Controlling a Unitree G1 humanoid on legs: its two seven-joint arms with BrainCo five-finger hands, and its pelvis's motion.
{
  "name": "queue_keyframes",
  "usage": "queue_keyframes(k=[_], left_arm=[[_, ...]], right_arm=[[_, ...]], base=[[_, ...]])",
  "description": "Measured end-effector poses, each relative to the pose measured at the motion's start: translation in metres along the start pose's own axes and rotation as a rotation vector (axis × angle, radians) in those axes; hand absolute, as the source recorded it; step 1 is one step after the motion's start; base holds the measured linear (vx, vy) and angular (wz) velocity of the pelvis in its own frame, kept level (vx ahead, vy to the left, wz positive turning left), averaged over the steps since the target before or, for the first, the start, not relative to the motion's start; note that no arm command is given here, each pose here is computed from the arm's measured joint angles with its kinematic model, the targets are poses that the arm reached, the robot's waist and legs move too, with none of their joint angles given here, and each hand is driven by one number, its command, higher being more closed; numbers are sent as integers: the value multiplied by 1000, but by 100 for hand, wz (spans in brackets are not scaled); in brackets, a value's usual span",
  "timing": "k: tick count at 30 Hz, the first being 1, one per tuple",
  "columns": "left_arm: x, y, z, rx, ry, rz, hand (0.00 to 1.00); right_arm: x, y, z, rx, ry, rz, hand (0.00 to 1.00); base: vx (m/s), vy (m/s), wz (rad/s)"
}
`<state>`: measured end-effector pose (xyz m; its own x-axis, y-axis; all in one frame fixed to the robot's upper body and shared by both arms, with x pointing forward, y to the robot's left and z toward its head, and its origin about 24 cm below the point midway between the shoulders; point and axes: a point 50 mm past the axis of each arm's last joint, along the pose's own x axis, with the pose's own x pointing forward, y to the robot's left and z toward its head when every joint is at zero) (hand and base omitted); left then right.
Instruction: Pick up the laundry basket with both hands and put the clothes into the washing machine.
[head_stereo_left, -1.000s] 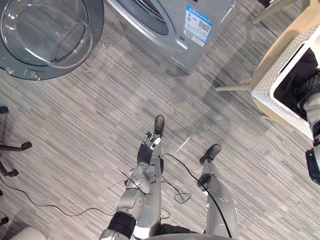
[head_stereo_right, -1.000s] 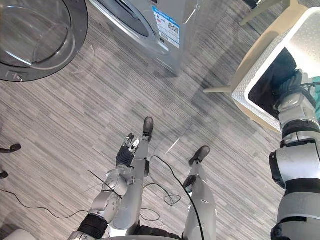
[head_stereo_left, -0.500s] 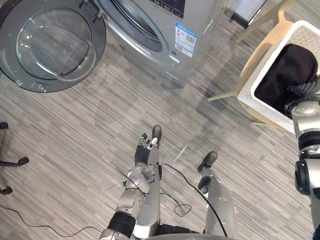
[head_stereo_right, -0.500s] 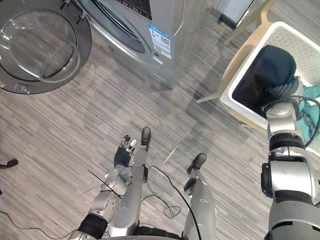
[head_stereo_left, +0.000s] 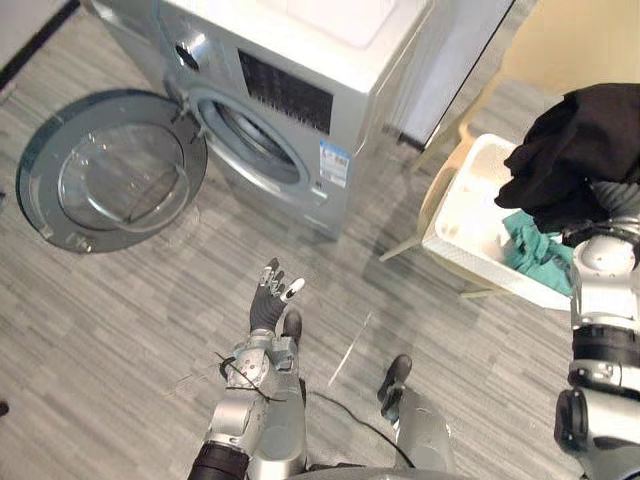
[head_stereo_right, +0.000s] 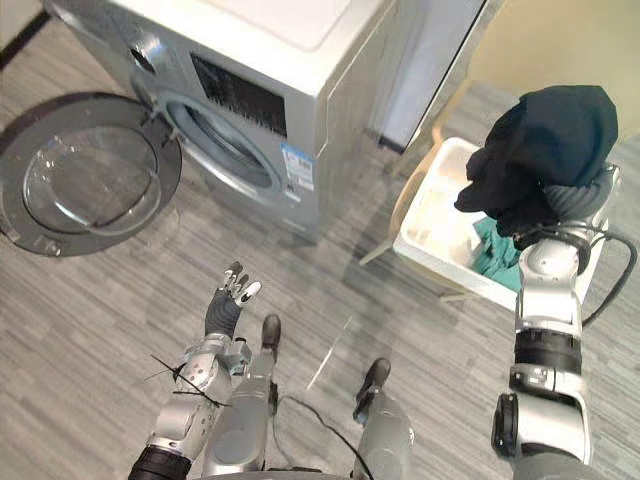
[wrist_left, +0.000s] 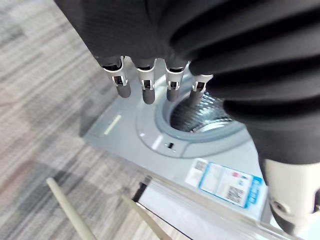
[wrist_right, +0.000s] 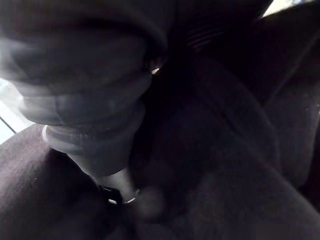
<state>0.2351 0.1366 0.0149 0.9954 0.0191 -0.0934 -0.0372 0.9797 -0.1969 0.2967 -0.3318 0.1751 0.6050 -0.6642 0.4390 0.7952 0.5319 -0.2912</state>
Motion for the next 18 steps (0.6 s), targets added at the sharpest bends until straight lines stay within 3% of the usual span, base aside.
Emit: queue_keyframes(k=[6,10,18], left_arm=[[-7,-9,27,-23,-112,-60,0],[-8,-17,49,18,-210,-121,0],[-3,-38,60,162,-271,-275,0]], right_arm=[[-36,-11,6,36,-92,34,100],[-56,-6,17,104,-175,177,100],[-133,25,33,495,-148,587,100]], base=[[78,-23,-5],[23,-14,-32],[27,-14,-26]])
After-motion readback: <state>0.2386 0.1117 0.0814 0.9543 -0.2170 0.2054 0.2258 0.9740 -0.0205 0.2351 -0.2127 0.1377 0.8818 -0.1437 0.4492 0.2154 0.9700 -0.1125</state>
